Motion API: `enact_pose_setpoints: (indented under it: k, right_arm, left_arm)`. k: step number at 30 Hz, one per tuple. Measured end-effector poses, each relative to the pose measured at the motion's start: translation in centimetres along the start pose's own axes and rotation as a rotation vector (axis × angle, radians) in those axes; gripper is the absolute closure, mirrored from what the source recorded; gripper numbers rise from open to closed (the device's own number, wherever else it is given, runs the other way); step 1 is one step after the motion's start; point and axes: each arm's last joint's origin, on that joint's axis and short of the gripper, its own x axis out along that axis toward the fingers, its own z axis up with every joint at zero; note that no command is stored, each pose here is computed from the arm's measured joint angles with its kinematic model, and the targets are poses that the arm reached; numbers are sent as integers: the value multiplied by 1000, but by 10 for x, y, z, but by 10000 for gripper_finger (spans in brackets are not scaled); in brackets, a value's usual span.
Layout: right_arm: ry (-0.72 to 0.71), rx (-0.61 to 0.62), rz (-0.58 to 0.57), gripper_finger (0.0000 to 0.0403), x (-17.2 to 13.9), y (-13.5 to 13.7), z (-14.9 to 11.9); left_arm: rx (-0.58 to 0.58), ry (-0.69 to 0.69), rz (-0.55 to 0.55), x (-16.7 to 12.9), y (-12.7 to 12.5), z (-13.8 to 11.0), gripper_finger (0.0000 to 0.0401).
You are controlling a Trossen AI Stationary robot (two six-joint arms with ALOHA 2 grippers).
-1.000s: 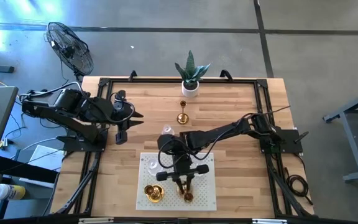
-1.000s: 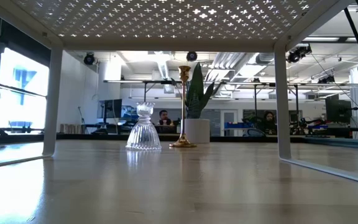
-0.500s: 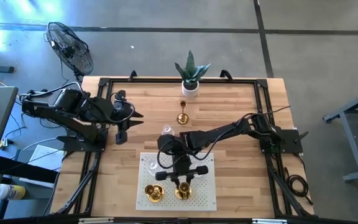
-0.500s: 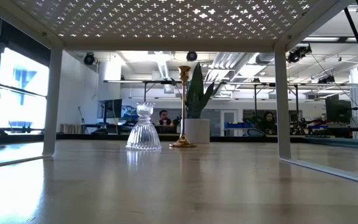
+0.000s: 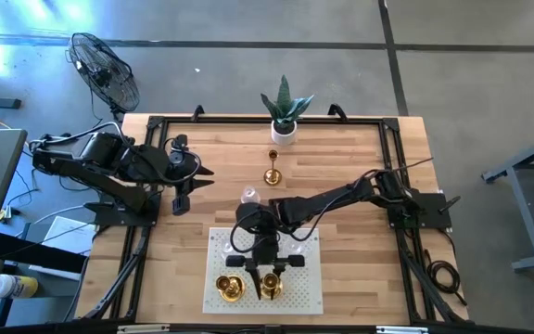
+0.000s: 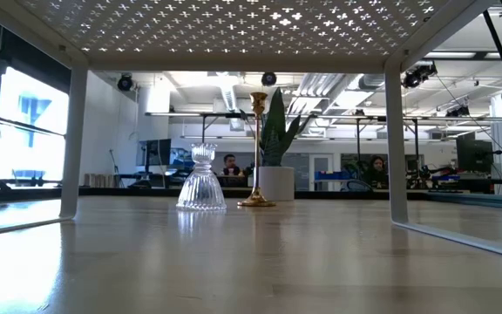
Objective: Pick & Place candle stick holders
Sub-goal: Put the bottom gold candle holder on the shelf
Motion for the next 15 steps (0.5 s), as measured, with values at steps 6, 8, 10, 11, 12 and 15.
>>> enact_pose_setpoints:
  k: [6,8,10,11,12,15]
  right_arm:
    - [2,3,-8,245,0,0,0]
    - [1,3,-8,235,-1,0,0]
    - [2,20,-16,228,-3,-1,0]
    - [3,35,-28,227,-5,-2,0]
    - [2,49,-37,227,-6,-3,0]
    - [-10,74,-29,226,-11,-4,3]
  left_arm:
    - [0,0,0,0,0,0,306]
    - [0,0,0,0,0,0,306]
    - [0,0,0,0,0,0,306]
    - [0,0,0,0,0,0,306]
    - [0,0,0,0,0,0,306]
    - [0,0,0,0,0,0,306]
